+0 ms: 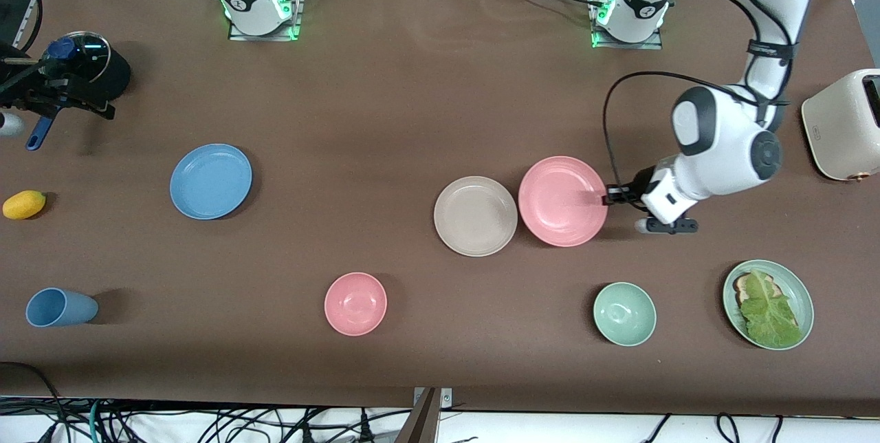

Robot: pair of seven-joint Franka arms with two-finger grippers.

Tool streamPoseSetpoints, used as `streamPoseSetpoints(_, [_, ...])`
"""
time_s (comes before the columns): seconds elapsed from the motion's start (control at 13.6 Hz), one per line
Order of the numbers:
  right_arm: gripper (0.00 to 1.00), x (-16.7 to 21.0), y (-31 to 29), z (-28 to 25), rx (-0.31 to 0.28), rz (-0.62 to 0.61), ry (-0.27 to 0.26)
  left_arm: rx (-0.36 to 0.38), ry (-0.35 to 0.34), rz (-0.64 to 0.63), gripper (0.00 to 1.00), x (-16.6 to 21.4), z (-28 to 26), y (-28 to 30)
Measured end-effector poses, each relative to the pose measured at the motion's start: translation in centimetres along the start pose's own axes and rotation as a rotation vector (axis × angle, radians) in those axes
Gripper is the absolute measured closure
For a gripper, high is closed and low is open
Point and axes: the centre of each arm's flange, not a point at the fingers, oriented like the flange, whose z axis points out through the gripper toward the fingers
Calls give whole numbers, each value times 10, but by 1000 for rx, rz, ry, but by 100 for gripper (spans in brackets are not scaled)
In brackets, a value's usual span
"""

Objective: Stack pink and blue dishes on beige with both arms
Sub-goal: 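Carry the pink plate with the left gripper onto the beige plate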

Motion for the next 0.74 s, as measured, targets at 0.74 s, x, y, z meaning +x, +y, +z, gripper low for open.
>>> streamPoseSetpoints(0.74, [0, 0, 0, 0, 0, 0, 0, 90, 77, -150, 96, -41, 84, 121])
